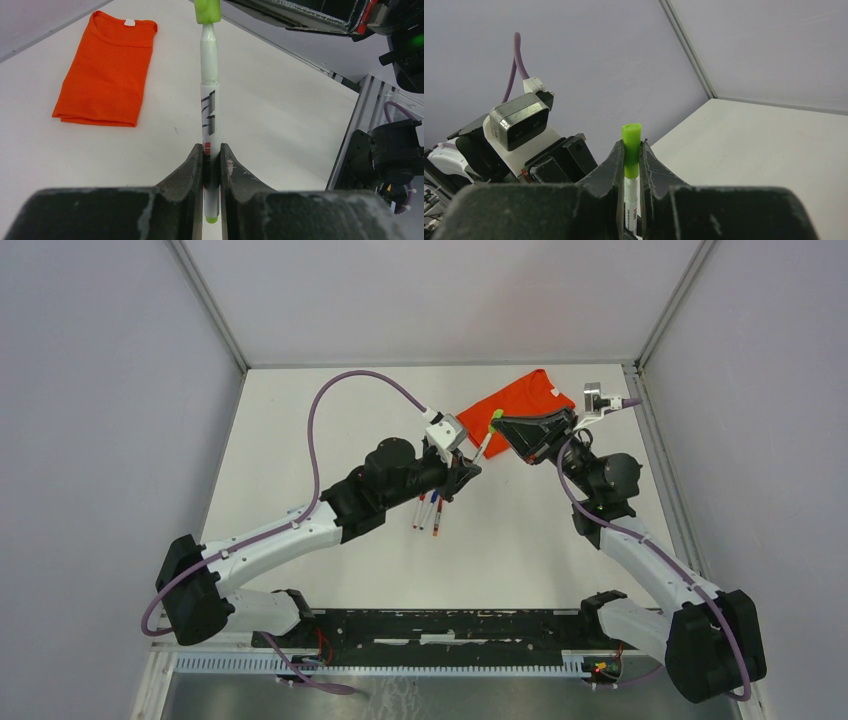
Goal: Insert the pens into the pen caps
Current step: Insert the pen cap onto the pen.
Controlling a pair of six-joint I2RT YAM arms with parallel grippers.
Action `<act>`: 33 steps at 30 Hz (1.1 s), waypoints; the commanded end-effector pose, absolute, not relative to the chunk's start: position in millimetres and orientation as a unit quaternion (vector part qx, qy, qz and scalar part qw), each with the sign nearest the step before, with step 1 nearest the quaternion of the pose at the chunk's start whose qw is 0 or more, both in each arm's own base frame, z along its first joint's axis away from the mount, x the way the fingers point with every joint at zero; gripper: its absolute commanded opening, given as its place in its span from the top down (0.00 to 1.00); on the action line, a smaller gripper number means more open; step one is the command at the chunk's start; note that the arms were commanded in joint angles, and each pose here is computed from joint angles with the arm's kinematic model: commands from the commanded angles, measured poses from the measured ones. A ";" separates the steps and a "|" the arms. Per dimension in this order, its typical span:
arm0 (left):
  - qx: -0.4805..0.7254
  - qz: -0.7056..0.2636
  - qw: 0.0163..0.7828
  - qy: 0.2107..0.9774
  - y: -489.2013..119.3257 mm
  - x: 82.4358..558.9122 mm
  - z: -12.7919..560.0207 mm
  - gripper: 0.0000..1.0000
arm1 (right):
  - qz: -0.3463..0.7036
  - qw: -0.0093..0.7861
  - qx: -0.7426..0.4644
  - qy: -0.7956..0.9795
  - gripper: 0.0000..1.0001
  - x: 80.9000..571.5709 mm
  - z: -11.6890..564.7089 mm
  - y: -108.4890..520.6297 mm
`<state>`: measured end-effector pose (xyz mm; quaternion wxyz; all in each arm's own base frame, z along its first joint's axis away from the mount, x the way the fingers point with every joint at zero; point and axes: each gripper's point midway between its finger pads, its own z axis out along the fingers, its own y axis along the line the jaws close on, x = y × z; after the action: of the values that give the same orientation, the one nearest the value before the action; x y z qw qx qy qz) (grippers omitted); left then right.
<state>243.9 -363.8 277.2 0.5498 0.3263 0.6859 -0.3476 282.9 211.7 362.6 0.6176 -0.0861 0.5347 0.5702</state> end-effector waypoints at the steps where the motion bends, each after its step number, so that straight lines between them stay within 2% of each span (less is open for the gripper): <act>1: 0.339 -0.346 0.570 0.664 -363.7 241.5 291.2 0.98 | 0.578 0.624 -0.115 0.512 1.00 273.8 377.5 217.1; 24: 0.263 -0.316 0.616 0.672 -337.8 257.6 307.1 0.98 | 0.583 0.587 -0.109 0.551 1.00 260.5 322.9 261.7; 27: 0.255 -0.311 0.621 0.672 -334.2 259.3 308.5 0.98 | 0.581 0.582 -0.122 0.555 0.96 256.7 315.7 267.8; 33: 0.248 -0.303 0.627 0.673 -330.3 261.5 309.5 0.98 | 0.564 0.602 -0.141 0.547 0.77 254.3 321.8 264.8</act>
<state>252.3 -335.1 263.6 0.5677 0.2876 0.7134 -0.2934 273.2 254.3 326.6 0.6121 -0.0886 0.5494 0.5618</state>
